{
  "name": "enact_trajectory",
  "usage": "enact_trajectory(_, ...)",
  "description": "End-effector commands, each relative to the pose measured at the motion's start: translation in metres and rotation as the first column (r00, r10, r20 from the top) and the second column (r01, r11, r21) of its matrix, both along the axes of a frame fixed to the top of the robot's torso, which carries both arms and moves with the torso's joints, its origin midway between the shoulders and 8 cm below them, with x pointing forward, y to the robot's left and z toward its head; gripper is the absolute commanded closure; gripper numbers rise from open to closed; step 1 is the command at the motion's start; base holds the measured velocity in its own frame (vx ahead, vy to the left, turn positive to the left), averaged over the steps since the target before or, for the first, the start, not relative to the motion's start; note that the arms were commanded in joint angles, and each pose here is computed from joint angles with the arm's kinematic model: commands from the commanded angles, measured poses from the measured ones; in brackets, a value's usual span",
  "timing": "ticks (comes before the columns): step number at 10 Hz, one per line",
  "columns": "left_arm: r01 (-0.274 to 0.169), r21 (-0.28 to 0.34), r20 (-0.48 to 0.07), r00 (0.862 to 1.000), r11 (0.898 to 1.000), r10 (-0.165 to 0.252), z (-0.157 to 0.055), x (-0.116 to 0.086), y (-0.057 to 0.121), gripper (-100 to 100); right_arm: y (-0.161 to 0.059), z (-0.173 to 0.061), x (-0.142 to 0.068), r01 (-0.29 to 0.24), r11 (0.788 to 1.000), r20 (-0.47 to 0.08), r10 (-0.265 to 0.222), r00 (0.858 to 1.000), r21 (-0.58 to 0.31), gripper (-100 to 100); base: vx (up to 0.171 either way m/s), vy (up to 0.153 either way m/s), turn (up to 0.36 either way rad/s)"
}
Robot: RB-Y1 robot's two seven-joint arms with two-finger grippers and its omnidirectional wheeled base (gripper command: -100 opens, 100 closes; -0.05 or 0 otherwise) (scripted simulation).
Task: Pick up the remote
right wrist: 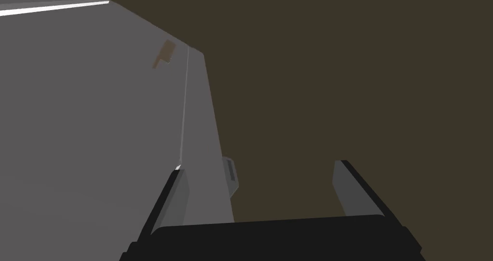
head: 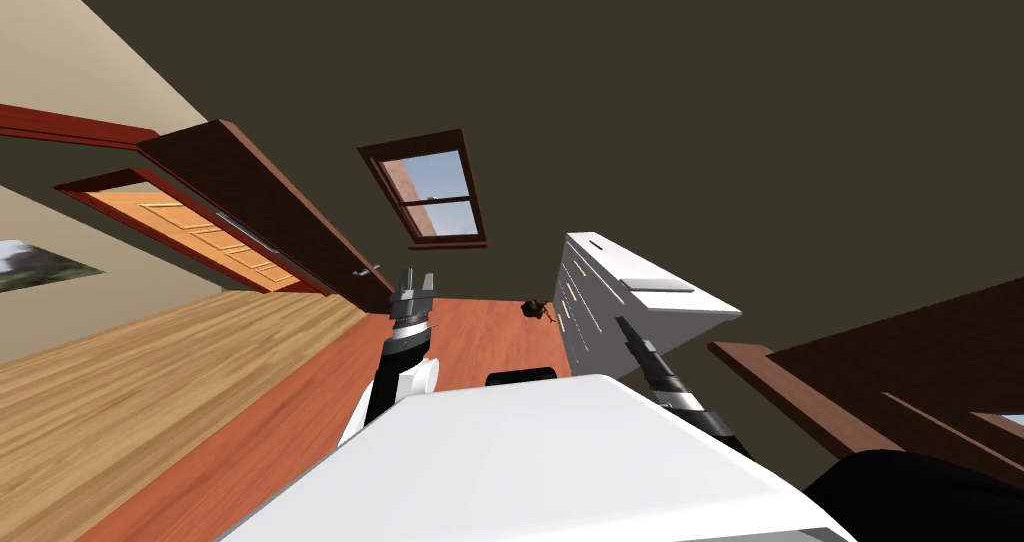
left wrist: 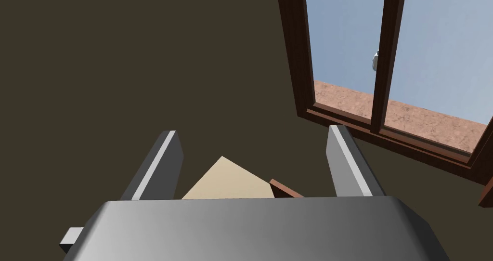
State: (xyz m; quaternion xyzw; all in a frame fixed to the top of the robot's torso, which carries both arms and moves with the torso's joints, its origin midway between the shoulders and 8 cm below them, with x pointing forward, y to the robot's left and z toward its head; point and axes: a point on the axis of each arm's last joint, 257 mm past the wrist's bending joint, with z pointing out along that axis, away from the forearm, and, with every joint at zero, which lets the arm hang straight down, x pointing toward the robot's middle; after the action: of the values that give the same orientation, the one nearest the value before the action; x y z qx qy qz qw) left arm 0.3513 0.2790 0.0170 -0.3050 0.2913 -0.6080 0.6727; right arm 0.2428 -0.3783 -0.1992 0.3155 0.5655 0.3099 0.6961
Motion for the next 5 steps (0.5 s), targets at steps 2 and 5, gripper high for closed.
enact_trajectory(2,0.0,0.0,0.0,1.0,1.0,0.0,0.0,0.0,0.0,0,-0.025,-0.03,-0.035,0.037,0.993,-0.129,-0.052,0.99,-0.114,-100,0.049,0.061,0.147)
enact_trajectory(5,0.0,0.0,0.0,1.0,1.0,0.0,0.0,0.0,0.0,0,-0.058,-0.062,-0.088,0.043,0.961,-0.279,-0.122,0.953,-0.274,-100,0.045,0.041,0.12)
